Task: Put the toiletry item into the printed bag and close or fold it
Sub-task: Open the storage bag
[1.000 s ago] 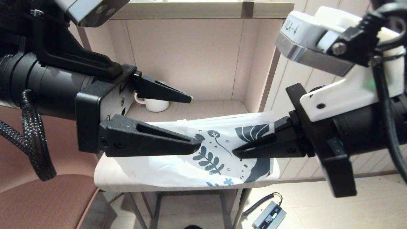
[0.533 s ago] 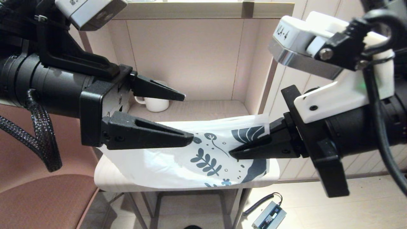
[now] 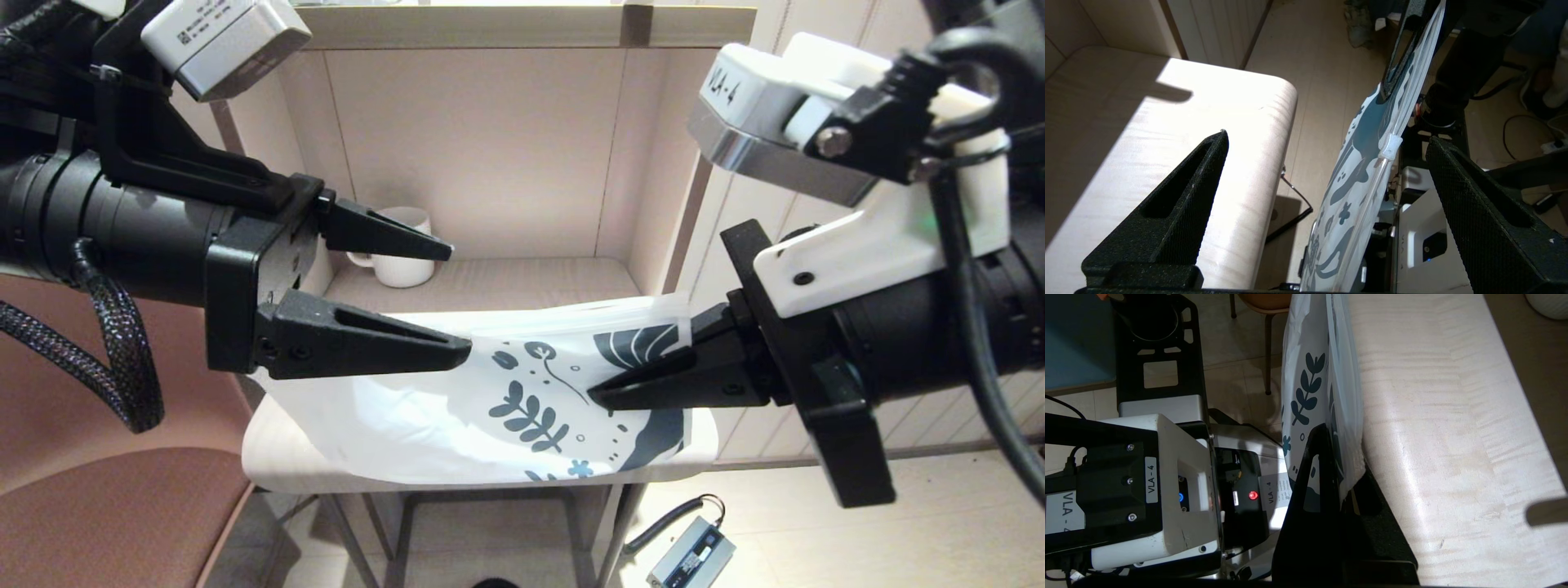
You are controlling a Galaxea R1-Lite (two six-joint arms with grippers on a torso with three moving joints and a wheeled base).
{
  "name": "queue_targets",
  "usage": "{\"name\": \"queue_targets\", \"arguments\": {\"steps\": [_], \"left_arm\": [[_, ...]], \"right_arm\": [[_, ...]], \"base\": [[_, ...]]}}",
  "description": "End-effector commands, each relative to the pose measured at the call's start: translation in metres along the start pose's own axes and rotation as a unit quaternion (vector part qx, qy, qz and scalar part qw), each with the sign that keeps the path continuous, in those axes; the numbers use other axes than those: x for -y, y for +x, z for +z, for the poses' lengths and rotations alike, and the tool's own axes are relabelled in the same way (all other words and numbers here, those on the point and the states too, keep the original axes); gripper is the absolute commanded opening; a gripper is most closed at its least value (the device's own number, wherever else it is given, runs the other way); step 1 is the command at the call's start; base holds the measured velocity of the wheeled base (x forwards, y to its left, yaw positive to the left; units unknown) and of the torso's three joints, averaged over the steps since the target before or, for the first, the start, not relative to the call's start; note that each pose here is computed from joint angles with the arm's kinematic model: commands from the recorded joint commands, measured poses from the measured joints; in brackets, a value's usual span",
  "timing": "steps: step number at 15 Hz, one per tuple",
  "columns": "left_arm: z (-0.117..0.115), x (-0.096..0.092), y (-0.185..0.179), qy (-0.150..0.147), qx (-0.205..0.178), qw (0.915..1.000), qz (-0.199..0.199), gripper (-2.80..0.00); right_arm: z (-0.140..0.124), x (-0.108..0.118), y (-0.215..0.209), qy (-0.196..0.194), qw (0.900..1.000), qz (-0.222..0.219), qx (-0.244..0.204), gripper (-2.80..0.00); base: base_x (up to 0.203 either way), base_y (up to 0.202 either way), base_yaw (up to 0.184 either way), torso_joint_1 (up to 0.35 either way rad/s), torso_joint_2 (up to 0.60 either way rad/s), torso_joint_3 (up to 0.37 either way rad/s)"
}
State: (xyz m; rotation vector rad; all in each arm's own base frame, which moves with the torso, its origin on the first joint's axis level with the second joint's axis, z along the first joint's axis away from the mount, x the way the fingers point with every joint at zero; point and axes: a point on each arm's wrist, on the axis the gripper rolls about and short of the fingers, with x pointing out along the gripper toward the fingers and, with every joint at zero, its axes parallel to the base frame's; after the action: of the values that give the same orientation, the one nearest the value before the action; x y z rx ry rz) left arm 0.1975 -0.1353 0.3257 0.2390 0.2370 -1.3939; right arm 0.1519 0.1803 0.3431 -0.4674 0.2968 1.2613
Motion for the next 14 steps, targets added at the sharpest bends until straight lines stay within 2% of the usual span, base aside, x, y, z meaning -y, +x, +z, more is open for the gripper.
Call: {"name": "queue_targets", "arguments": {"steps": [1, 14], "left_arm": [[-0.003, 0.0002, 0.0009, -0.001, -0.003, 1.0, -0.003, 0.0], [-0.0022, 0.0021, -0.0005, 0.005, 0.0, 1.0, -0.004, 0.0]], "right_arm": [[-0.0003, -0.0002, 0.0001, -0.001, 1.0, 0.002, -0.001, -2.8], [0.0003, 0.0004, 0.0009, -0.001, 1.0, 0.001, -0.001, -2.8]], "base": [[0.0, 0.0, 0.0, 0.0, 0.0, 0.0], [0.0, 0.0, 0.0, 0.0, 0.0, 0.0]]}}
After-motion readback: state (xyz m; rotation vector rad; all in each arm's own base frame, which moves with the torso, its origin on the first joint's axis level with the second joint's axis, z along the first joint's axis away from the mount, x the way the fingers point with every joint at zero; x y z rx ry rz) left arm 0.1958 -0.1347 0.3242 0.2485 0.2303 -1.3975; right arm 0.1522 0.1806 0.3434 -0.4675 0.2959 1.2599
